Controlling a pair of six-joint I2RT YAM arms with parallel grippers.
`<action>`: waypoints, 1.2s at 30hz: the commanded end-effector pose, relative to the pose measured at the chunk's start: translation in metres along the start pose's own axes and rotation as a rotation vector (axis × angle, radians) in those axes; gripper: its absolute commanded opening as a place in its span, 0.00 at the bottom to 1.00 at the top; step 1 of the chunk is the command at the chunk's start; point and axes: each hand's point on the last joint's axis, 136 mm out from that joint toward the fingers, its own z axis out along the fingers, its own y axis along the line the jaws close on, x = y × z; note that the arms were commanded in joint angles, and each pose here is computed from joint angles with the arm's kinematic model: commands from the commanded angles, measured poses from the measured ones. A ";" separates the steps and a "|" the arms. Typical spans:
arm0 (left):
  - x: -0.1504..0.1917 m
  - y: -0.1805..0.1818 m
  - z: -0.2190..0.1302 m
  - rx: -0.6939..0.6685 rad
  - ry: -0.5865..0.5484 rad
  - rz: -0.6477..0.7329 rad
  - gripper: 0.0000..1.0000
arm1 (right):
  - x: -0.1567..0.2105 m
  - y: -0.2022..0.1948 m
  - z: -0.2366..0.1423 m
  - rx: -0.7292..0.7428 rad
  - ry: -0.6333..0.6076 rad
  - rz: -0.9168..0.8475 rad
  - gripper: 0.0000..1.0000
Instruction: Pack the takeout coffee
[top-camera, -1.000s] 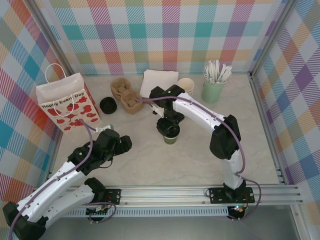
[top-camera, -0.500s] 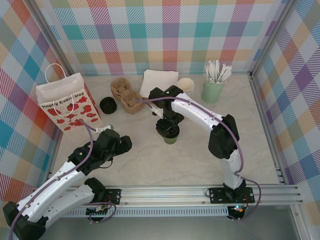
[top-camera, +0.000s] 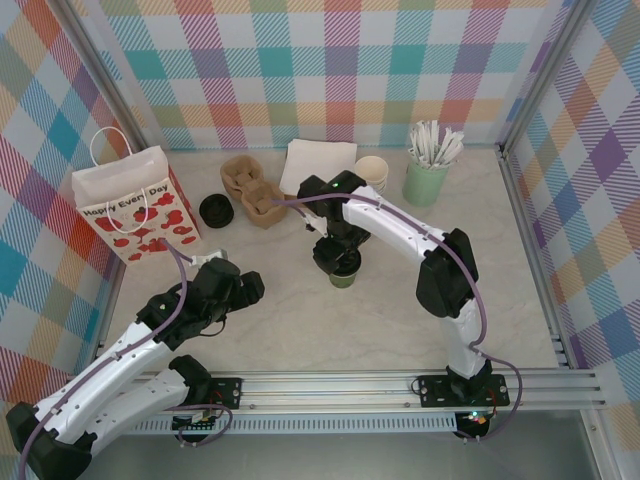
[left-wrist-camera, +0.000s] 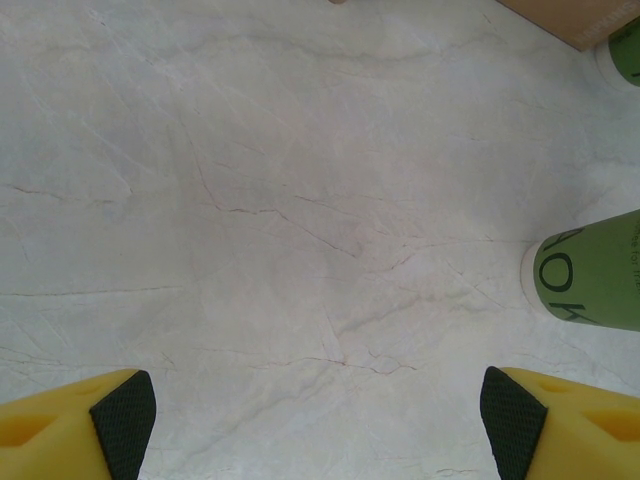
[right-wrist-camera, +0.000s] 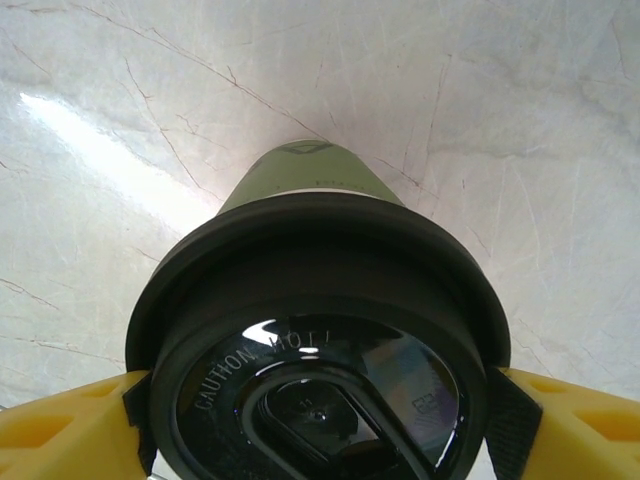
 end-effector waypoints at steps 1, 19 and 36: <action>-0.001 -0.001 0.001 0.003 -0.011 -0.007 0.87 | 0.002 0.006 0.001 -0.016 0.025 -0.009 0.84; -0.008 -0.023 -0.003 0.083 -0.003 -0.017 0.90 | 0.006 0.008 -0.031 -0.051 -0.056 0.024 1.00; -0.004 -0.145 0.013 0.467 0.266 -0.060 0.88 | 0.032 -0.033 -0.056 -0.271 -0.223 0.286 0.96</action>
